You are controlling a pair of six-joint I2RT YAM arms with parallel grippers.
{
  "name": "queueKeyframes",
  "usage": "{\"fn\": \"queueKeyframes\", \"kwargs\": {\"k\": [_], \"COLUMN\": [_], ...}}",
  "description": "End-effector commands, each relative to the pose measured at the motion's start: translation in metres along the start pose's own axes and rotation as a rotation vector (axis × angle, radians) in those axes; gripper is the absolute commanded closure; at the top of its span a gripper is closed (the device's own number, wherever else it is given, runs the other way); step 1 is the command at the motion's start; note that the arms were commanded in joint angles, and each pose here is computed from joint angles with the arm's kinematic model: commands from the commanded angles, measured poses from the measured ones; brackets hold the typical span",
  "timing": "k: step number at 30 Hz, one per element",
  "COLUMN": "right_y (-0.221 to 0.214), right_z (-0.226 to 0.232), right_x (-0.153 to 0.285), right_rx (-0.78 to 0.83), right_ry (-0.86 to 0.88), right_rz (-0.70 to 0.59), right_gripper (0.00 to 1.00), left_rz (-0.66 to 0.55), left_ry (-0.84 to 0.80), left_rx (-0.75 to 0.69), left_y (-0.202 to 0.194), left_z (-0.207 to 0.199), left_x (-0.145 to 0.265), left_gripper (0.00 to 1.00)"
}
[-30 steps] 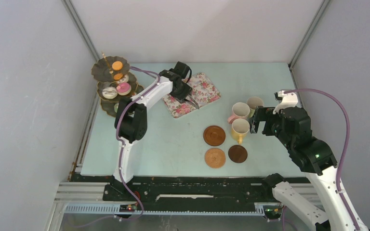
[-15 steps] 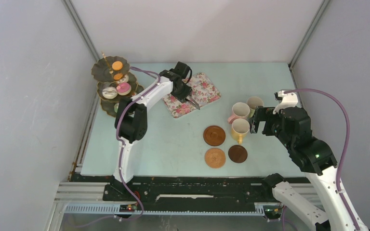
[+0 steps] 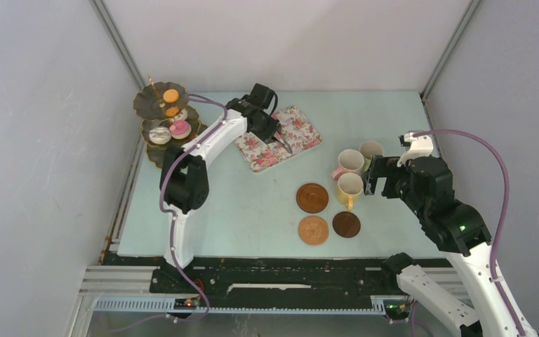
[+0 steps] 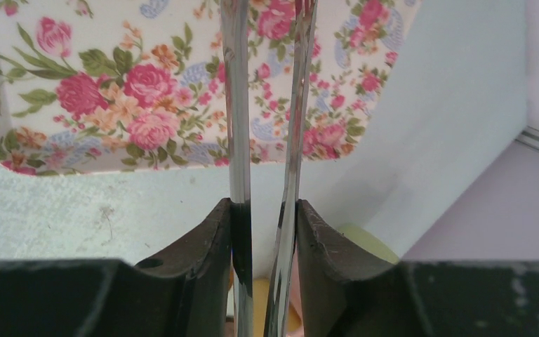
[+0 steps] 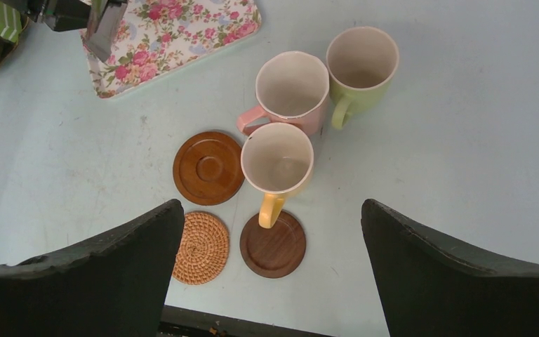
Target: Serve the afternoon tea
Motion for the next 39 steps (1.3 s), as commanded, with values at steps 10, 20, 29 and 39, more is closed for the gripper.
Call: {"fn": "queueKeyframes", "kwargs": {"k": [10,20,29,39], "right_y": [0.012,0.019,0.016,0.013], "right_z": [0.005,0.016,0.023,0.031], "right_x": [0.000,-0.006,-0.004,-0.005], "right_rx": [0.029,-0.044,-0.046,0.000], "right_ry": [0.010,0.069,0.117,0.140], "right_rz": [-0.066,-0.078,-0.061,-0.051], "right_gripper": [0.00,0.00,0.00,0.00], "left_rz": [-0.002,-0.129,-0.412,-0.709], "left_ry": [-0.226,-0.326,-0.407,-0.299], "left_rx": [-0.058,-0.156,-0.265,-0.301], "left_y": [-0.002,0.012,0.047,0.077], "left_z": [-0.023,-0.018,0.001,0.076], "left_x": [0.093,0.189,0.291,0.368], "left_gripper": [0.68,0.69,0.68,0.65]}}
Point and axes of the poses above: each gripper's point midway between its finger pads, its own x axis back along the fingers, its own z axis along the line the jaws close on, y = z × x, the point moved 4 cm from there along x, back along the fingers, and after that the axes turned 3 degrees about -x, right-handed, at the moved point
